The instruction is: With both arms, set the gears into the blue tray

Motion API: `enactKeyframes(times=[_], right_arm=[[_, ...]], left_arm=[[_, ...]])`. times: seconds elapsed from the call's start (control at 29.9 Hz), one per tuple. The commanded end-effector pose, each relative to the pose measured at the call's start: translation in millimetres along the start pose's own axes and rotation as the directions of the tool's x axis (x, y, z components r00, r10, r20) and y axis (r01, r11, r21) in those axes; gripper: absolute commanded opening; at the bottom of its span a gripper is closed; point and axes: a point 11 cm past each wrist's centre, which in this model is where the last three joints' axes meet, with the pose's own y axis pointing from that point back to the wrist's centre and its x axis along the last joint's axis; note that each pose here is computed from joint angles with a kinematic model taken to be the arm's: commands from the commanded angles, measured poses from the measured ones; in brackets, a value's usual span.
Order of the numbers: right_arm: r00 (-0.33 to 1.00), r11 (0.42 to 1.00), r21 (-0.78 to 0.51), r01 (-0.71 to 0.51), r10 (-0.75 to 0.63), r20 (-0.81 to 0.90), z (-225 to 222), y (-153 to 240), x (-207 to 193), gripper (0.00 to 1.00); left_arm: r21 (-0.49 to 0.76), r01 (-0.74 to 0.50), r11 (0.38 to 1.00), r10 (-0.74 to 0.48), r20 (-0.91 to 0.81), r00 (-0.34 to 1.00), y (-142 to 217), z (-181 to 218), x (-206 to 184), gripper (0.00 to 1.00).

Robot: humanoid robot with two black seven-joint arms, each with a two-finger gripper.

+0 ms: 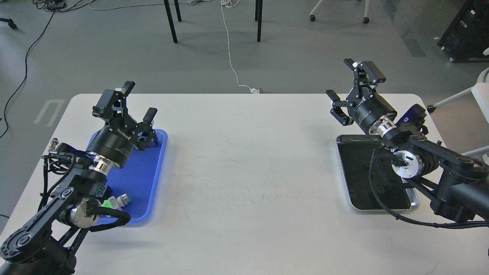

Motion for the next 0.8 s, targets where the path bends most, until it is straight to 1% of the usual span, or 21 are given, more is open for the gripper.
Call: enactKeyframes(times=[0.0,0.2,0.3,0.37,0.43,0.5,0.54,0.57,0.64,0.67,0.77], right_arm=[[1.0,1.0,0.003,0.007,-0.007,-0.005,-2.9,-2.2,-1.5,0.99],[1.0,1.0,0.006,0.019,-0.019,-0.012,-6.5,-2.8,-2.7,0.99],[0.996,0.998,-0.005,0.057,-0.057,-0.062,-16.8,-1.8,-2.2,0.99],[0.986,0.995,-0.035,0.096,-0.1,-0.136,-28.9,3.4,4.2,0.99],[0.929,0.974,-0.116,0.197,-0.223,-0.295,-52.1,11.2,5.3,0.99],[0.854,0.943,-0.204,0.264,-0.326,-0.406,-62.4,16.6,2.5,0.99],[0.78,0.916,-0.271,0.295,-0.394,-0.486,-72.4,20.9,2.9,0.99],[0.726,0.899,-0.315,0.304,-0.433,-0.535,-79.4,23.9,4.5,0.99],[0.556,0.847,-0.43,0.312,-0.53,-0.64,-92.8,27.0,4.5,0.99],[0.53,0.84,-0.446,0.31,-0.542,-0.652,-94.7,27.1,4.5,0.99],[0.53,0.84,-0.446,0.31,-0.542,-0.652,-94.7,27.1,4.5,0.99]], left_arm=[[-0.011,0.017,1.0,-0.017,0.005,1.0,-2.0,5.0,-4.9,0.98],[-0.008,0.024,1.0,-0.024,0.005,1.0,-4.7,5.7,-6.8,0.98],[-0.017,0.027,1.0,-0.027,0.007,1.0,-5.2,6.7,-7.3,0.98],[-0.021,0.029,0.999,-0.028,0.006,1.0,-6.2,7.5,-8.0,0.98],[-0.019,0.029,0.999,-0.029,0.009,1.0,-6.1,7.6,-7.7,0.98],[-0.019,0.03,0.999,-0.03,0.01,1.0,-6.0,7.6,-7.7,0.98],[-0.02,0.029,0.999,-0.029,0.011,1.0,-6.0,8.0,-7.3,0.98],[-0.019,0.03,0.999,-0.03,0.01,1.0,-6.0,7.6,-7.7,0.98],[-0.015,0.032,0.999,-0.032,0.01,0.999,-5.3,6.6,-8.0,0.98],[-0.015,0.034,0.999,-0.034,0.01,0.999,-5.2,6.6,-8.1,0.98],[-0.015,0.034,0.999,-0.034,0.01,0.999,-5.2,6.6,-8.1,0.98]])
